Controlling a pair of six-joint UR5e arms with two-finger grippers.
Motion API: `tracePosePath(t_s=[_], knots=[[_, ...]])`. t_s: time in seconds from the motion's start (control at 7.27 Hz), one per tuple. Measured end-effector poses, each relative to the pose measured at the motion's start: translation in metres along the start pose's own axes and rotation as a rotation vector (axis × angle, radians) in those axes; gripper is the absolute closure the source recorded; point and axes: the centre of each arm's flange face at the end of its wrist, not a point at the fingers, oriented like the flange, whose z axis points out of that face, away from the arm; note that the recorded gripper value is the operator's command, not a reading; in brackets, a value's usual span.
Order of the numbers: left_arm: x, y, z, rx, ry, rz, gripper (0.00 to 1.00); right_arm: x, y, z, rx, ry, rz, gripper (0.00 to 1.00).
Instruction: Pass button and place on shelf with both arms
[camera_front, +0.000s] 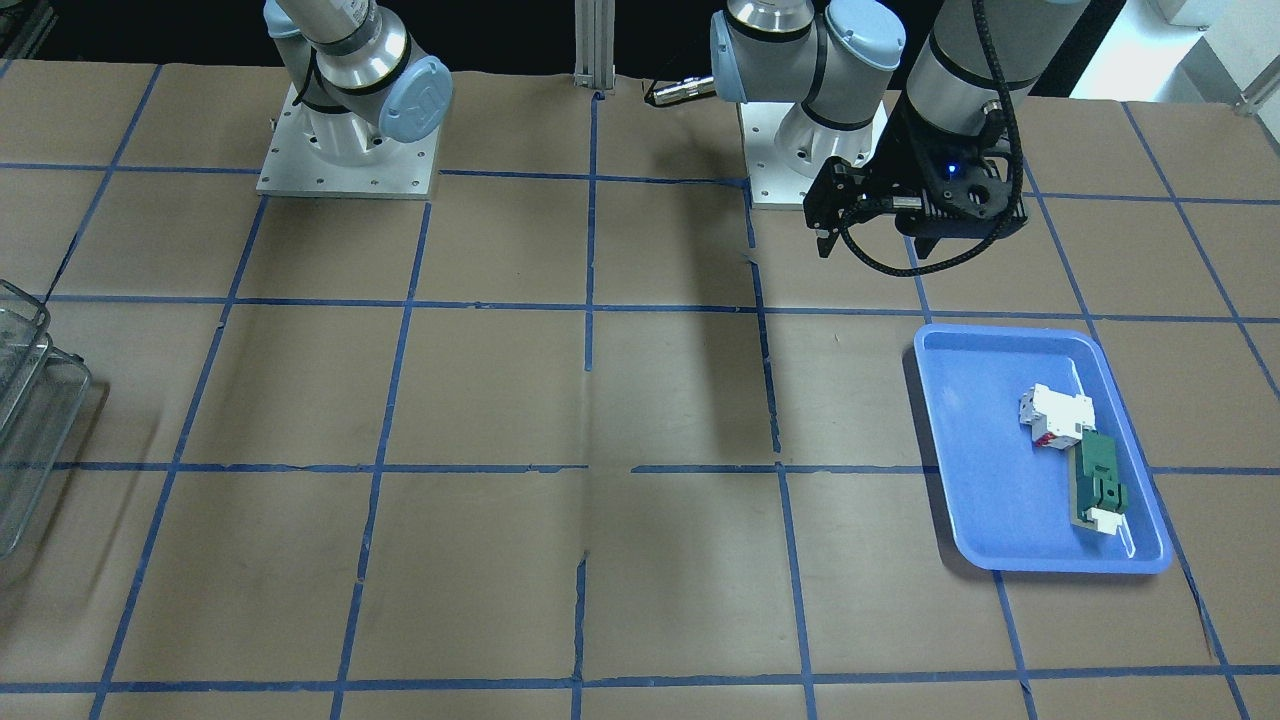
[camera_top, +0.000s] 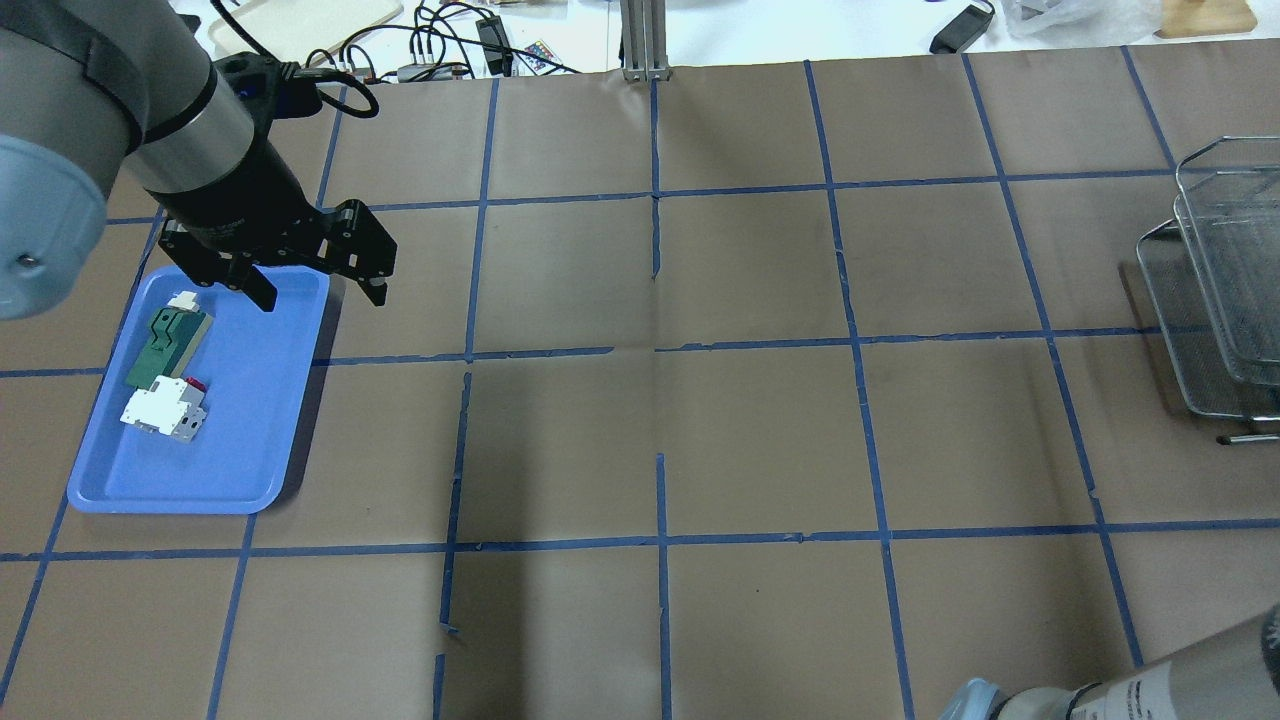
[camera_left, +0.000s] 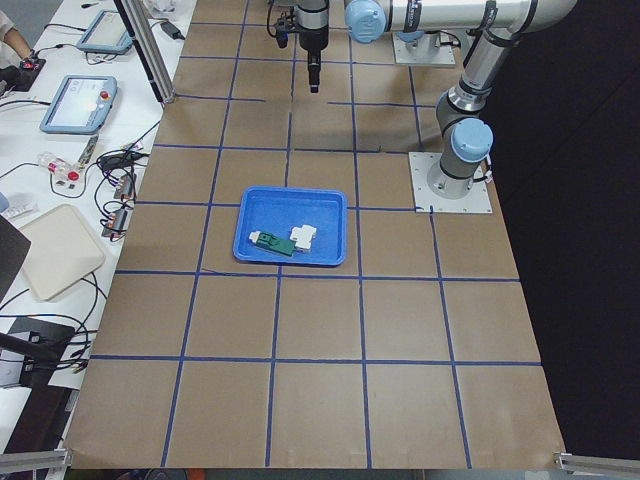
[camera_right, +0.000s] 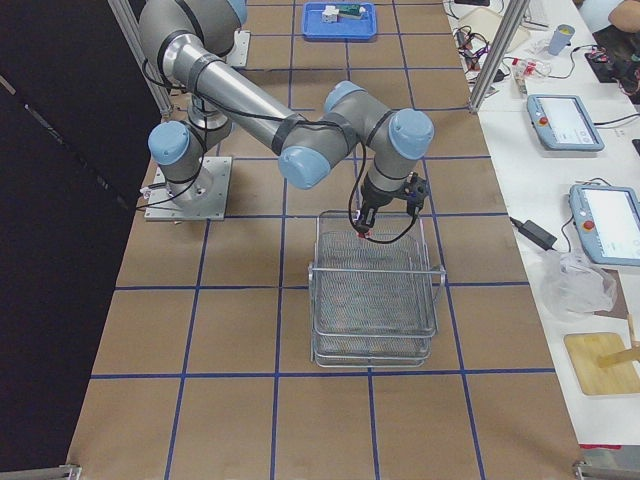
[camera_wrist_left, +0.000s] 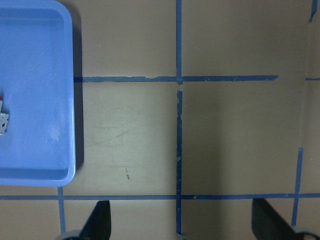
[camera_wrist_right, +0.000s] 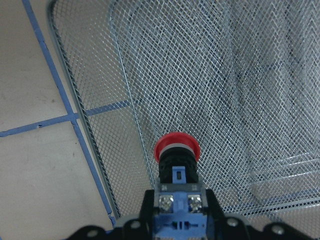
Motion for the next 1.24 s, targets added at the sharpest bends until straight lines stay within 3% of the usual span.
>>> tracePosePath(t_s=[0.41, 0.96, 1.1, 1.24], knots=[[-0.0005, -0.0059, 0.0061, -0.013, -0.001, -0.001, 0.00, 0.0010, -0.0031, 0.0053, -0.008, -0.004, 0.000, 0.60], [-0.0008, -0.0056, 0.0043, -0.005, -0.001, -0.001, 0.00, 0.0013, -0.0041, 0.0073, -0.013, -0.006, 0.001, 0.46], [-0.0009, -0.0057, 0.0038, -0.004, -0.001, -0.001, 0.00, 0.0013, -0.0039, 0.0071, -0.012, -0.006, 0.001, 0.27], [-0.0009, -0.0053, 0.0023, 0.000, -0.001, -0.001, 0.00, 0.0009, -0.0030, 0.0058, -0.011, -0.005, 0.001, 0.00]])
